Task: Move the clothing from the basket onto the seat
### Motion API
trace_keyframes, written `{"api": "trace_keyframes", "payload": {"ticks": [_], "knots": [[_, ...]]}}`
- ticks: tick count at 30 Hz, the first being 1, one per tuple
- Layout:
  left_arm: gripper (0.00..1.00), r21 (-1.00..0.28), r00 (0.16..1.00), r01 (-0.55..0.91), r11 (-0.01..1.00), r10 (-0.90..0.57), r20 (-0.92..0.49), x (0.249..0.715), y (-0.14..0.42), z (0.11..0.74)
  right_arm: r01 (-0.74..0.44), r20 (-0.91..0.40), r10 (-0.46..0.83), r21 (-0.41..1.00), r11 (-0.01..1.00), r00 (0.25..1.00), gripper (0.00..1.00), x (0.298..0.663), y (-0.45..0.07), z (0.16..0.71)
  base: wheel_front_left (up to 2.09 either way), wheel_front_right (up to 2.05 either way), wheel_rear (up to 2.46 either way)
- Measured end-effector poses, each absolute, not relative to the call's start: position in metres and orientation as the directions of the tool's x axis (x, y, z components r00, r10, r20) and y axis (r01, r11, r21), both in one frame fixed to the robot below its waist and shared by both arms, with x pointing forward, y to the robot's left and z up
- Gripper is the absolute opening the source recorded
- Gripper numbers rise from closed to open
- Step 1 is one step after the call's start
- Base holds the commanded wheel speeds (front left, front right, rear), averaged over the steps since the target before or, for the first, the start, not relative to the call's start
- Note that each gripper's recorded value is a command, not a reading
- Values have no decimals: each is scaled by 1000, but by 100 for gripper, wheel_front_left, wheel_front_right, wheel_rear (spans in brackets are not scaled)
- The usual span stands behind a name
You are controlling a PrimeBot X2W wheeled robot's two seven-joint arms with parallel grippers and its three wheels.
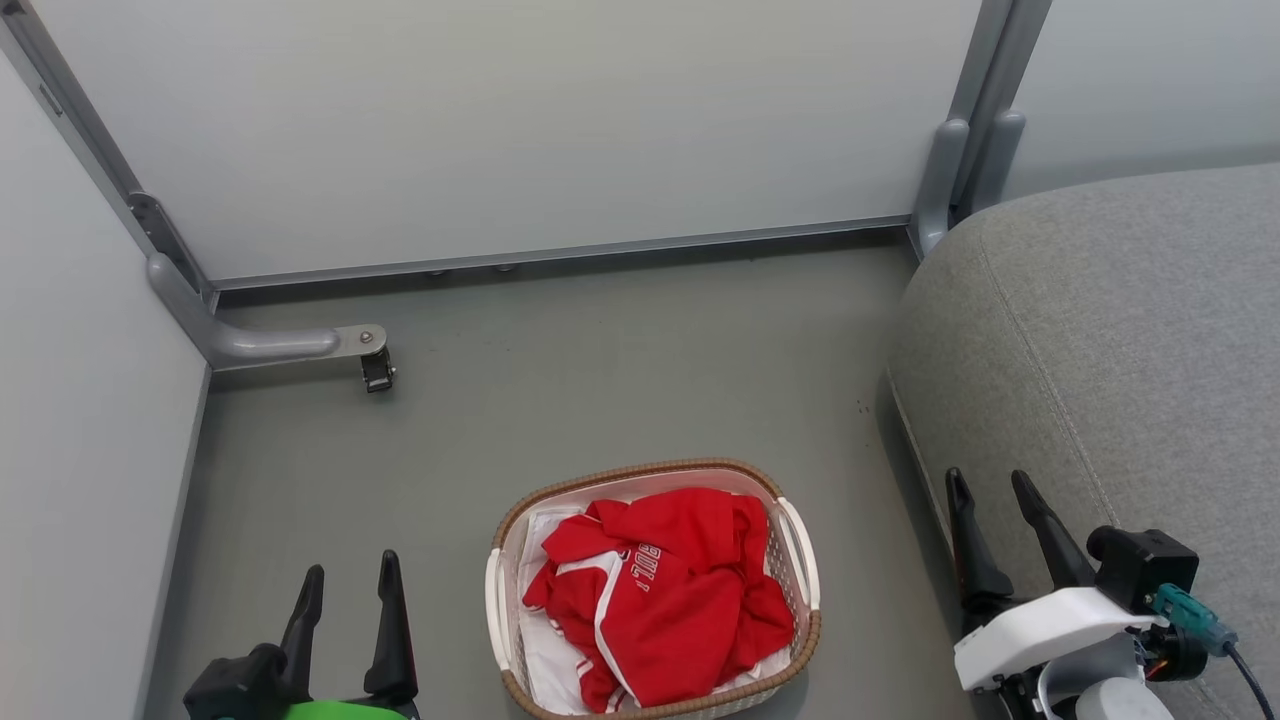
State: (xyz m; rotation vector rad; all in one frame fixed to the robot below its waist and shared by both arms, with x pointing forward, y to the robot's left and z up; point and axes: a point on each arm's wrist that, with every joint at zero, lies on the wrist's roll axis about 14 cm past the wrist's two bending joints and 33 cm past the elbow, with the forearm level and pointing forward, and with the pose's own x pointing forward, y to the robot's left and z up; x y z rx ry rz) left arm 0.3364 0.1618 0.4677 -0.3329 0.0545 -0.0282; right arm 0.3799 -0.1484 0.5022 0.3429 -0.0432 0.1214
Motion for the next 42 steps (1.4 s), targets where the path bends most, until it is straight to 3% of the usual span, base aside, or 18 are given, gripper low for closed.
{"api": "trace_keyframes", "payload": {"ticks": [16, 42], "knots": [[100, -237, 997, 47, 970, -59, -44, 332, 156, 465, -163, 74, 150, 236, 958, 986, 100, 379, -139, 502, 0, 0, 0], [100, -224, 993, 89, 971, -104, -53, 343, 144, 462, -160, 60, 150, 234, 959, 987, 100, 387, -139, 497, 0, 0, 0]]}}
